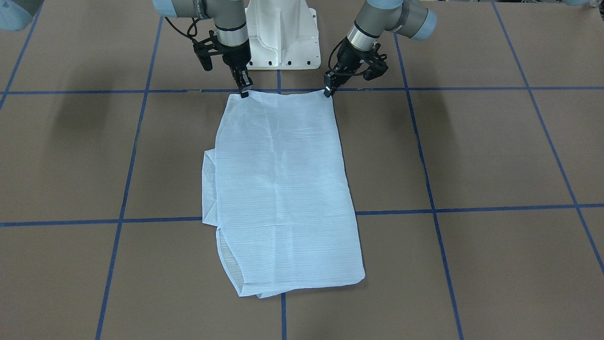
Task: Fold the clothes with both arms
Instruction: 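Move the left gripper down to the other near shirt corner, then grasp both near shirt corners with both grippers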
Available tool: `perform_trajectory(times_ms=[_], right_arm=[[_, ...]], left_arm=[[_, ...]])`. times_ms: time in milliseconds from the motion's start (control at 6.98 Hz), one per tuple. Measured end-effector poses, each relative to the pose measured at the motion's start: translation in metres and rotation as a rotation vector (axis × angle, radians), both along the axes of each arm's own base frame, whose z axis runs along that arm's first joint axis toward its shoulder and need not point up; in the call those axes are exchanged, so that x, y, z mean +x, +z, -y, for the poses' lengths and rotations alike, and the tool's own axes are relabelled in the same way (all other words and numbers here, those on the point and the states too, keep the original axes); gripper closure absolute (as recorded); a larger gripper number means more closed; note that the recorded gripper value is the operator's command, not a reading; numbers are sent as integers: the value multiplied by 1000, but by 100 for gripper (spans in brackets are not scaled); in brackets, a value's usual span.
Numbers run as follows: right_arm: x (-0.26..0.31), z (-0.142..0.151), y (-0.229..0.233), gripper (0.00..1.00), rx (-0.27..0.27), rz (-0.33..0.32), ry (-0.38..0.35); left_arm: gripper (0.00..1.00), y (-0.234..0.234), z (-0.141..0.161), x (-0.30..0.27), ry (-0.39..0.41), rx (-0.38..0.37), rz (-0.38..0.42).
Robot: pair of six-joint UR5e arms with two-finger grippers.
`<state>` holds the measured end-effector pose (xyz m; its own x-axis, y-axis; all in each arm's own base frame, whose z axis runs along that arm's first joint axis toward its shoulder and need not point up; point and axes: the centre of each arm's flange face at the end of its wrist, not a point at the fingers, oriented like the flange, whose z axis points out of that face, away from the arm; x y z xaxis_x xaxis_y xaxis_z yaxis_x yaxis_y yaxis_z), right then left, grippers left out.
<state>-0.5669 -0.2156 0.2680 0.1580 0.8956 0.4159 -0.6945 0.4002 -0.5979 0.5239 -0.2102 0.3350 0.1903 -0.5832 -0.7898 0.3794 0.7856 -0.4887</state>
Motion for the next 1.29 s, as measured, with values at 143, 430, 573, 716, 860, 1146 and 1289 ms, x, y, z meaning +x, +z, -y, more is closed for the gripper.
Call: perform_trajectory(times_ms=[143,430,573,716,860,1146,1289], right_arm=[[0,0,0,100,0,1,0],[3,-9,-8,100,2,18,-8],[9,-22,-18,100,3,41,-23],[21,-41,-30,100,9,64,-42],[40,-57,-44,100,21,69,-56],[75,-54,-63,100,33,49,-36],[85,-36,-66,100,36,42,-1]], left_arm=[[100,-3,0,-2,-1,0,-7],[100,-15,-4,-9,-7,-8,-34],[100,-23,-16,-14,1,-15,-51],[100,-36,-29,-23,6,-27,-65],[100,-58,-38,-41,9,-41,-74],[100,-99,-41,-80,10,-52,-99],[100,-112,-34,-93,7,-44,-119]])
